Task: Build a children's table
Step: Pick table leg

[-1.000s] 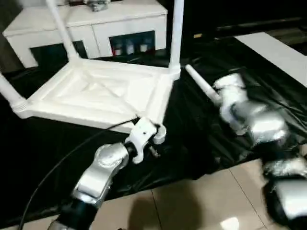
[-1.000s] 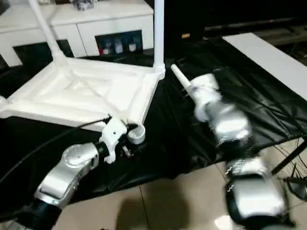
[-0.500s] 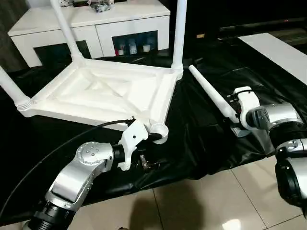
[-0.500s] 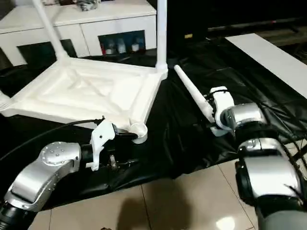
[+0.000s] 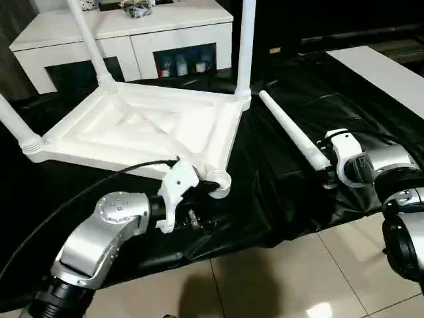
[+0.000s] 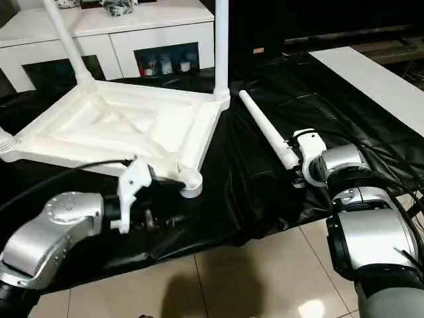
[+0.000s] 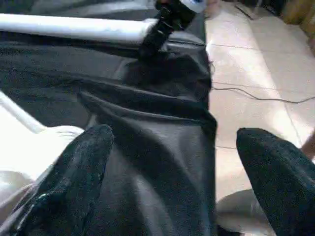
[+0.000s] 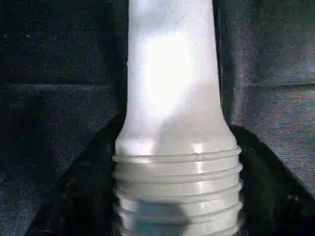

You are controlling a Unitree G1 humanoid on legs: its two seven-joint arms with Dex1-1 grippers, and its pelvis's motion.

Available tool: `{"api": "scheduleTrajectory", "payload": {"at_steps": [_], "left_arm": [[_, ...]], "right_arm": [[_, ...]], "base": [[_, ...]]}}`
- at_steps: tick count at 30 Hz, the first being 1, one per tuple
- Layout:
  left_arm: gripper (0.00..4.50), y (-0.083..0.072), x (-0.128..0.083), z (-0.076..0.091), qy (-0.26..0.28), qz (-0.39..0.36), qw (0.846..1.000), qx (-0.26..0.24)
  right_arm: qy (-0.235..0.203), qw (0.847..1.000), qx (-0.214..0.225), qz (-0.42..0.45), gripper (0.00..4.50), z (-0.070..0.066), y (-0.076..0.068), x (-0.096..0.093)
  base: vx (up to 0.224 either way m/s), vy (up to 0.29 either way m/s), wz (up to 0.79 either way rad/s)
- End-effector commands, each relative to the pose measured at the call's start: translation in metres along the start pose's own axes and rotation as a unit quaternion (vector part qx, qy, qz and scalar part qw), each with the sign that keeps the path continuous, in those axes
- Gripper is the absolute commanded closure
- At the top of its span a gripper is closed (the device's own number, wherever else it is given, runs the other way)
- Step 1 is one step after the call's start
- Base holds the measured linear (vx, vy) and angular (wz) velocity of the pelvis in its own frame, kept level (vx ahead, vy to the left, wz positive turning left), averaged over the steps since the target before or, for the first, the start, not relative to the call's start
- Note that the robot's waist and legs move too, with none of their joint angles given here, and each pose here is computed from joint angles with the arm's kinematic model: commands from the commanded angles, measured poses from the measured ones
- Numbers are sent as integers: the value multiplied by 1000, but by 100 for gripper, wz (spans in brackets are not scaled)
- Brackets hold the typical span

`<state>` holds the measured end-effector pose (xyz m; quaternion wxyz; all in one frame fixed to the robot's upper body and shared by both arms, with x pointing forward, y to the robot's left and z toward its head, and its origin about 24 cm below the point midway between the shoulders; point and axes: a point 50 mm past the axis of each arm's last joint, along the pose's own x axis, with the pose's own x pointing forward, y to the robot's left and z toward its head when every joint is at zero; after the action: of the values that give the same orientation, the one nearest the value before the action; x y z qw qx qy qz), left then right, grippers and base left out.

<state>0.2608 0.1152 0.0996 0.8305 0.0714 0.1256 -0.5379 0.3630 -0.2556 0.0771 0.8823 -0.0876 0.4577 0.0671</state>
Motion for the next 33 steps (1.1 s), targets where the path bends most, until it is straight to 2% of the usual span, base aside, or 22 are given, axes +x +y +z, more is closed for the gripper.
{"api": "scheduleTrajectory", "payload": {"at_steps": [1, 7, 8, 9, 10, 11, 13, 14, 15, 16, 17, 19, 20, 24, 25, 26, 29, 30, 33], "left_arm": [[0, 11, -4, 8, -20, 40, 999, 7], [0, 23, -6, 15, -53, 90, 994, -12], [0, 24, -6, 16, -56, 94, 994, -10], [0, 25, -6, 16, -62, 99, 993, -10], [0, 26, -6, 17, -66, 101, 993, -12], [0, 26, -6, 17, -66, 101, 993, -12], [0, 32, -4, 25, -102, 127, 986, -21], [0, 36, -2, 31, -122, 142, 982, -27], [0, 42, 2, 41, -156, 163, 973, -48], [0, 42, 2, 41, -156, 163, 973, -48], [0, 43, 3, 43, -164, 167, 971, -53], [0, 45, 7, 50, -182, 171, 966, -70], [0, 46, 10, 58, -204, 170, 960, -89], [0, 43, 16, 72, -236, 133, 956, -112], [0, 41, 19, 79, -251, 111, 953, -126], [0, 40, 19, 81, -254, 107, 953, -129], [0, 41, 22, 90, -269, 90, 946, -160], [0, 42, 23, 94, -278, 84, 941, -174], [0, 45, 21, 99, -298, 83, 929, -205]], "right_arm": [[-24, 1000, 18, -2, 164, 6, 0, -2], [-56, 996, 63, -18, 173, 4, 0, 3], [-69, 994, 82, -27, 174, 4, 0, 4], [-103, 989, 101, -39, 174, 6, 1, 6], [-121, 986, 106, -44, 174, 7, 1, 6], [-121, 986, 106, -44, 174, 7, 1, 6], [-229, 963, 131, -58, 174, 21, 3, 1], [-297, 943, 140, -55, 174, 31, 5, -6], [-410, 901, 135, -36, 174, 46, 14, -23], [-410, 901, 135, -36, 175, 46, 14, -23], [-437, 888, 136, -34, 175, 49, 17, -28], [-510, 850, 129, -13, 175, 56, 31, -43], [-560, 822, 96, 18, 175, 59, 50, -55], [-592, 802, 46, 64, 175, 56, 81, -62], [-598, 796, -1, 94, 175, 53, 100, -62], [-599, 794, -11, 102, 175, 52, 104, -62], [-589, 790, -88, 150, 175, 42, 132, -59], [-584, 788, -107, 162, 175, 38, 139, -57], [-581, 783, -136, 176, 175, 32, 147, -57]], "base": [[0, 0, 0], [0, 0, 0], [0, 0, 0], [0, 0, 0], [0, 0, 0], [0, 0, 0], [0, 0, 0], [0, 0, 0], [0, 0, 0], [0, 0, 0], [0, 0, 0], [0, 0, 0], [0, 0, 0], [0, 0, 0], [0, 0, 0], [0, 0, 0], [0, 0, 0], [0, 0, 0], [0, 0, 0]]}}
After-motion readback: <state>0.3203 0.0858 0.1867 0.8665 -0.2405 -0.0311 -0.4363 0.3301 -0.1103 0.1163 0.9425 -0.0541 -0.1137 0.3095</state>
